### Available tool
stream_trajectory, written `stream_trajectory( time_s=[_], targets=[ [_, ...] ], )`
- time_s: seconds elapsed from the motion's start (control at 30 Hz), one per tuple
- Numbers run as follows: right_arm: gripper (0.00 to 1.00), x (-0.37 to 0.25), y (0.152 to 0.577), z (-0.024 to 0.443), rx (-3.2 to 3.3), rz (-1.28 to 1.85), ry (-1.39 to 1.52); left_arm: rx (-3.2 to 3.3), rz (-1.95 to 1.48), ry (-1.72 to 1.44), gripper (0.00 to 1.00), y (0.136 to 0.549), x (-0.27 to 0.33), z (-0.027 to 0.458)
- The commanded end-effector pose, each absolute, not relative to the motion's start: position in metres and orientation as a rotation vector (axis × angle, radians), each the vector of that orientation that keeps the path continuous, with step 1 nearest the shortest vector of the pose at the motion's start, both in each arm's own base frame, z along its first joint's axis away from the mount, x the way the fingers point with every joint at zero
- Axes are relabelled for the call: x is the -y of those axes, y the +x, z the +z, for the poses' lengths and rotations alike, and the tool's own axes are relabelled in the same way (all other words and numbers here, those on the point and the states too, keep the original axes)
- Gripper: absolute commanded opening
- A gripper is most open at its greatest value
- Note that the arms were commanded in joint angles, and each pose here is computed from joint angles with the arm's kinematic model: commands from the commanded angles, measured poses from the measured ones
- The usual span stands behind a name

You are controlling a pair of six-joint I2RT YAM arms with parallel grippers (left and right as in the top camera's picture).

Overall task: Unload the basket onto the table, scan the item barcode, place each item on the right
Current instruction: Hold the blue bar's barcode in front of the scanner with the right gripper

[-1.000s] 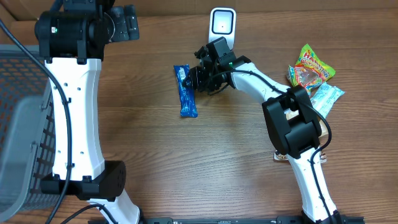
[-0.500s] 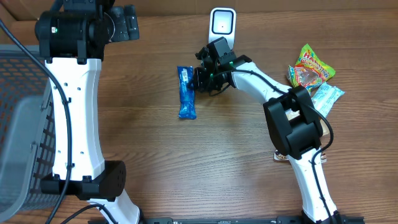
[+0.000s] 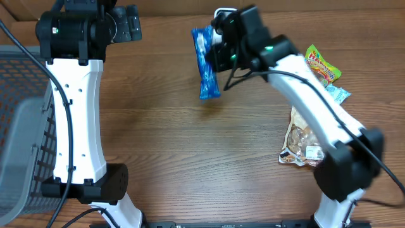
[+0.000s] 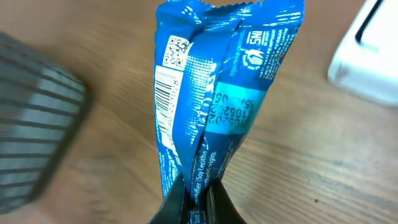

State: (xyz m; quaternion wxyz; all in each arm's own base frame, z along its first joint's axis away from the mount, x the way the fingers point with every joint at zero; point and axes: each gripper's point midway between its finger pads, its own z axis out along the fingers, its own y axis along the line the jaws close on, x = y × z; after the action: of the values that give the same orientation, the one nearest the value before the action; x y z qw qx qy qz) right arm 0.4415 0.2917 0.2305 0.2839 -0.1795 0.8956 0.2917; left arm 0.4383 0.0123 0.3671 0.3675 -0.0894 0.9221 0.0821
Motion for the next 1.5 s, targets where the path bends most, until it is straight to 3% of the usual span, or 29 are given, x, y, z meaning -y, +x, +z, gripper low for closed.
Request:
stream_trajectory(
  time_s=[0.0,0.4,0.7,0.87,1.13,1.47],
  targets=[
    [0.04,-0.276,0.431,0.294,-2.243,0.882,-0.523,-2.365,0.218,-0.239,0.99,0.440,-0.013,0.367],
    [0.04,-0.240,0.453,0.324,-2.134,0.830,-0.469,-2.364,0.218,-0.239,0.99,0.440,-0.013,0.367],
    [0.04,-0.172,0.519,0.313,-2.080,0.206,-0.133,-2.364,0.218,-0.239,1.00,0.440,-0.013,0.367],
    [0.04,-0.149,0.557,0.303,-1.970,-0.146,-0.099,-2.365,0.218,-0.239,0.99,0.440,-0.013,0.367],
    [0.04,-0.146,0.619,0.272,-1.743,-0.679,-0.412,-2.364,0.218,-0.239,0.99,0.440,-0.013,0.367],
    [0.04,-0.168,0.655,0.202,-1.562,-0.997,-0.844,-2.364,0.218,-0.239,1.00,0.440,-0.013,0.367]
  ],
)
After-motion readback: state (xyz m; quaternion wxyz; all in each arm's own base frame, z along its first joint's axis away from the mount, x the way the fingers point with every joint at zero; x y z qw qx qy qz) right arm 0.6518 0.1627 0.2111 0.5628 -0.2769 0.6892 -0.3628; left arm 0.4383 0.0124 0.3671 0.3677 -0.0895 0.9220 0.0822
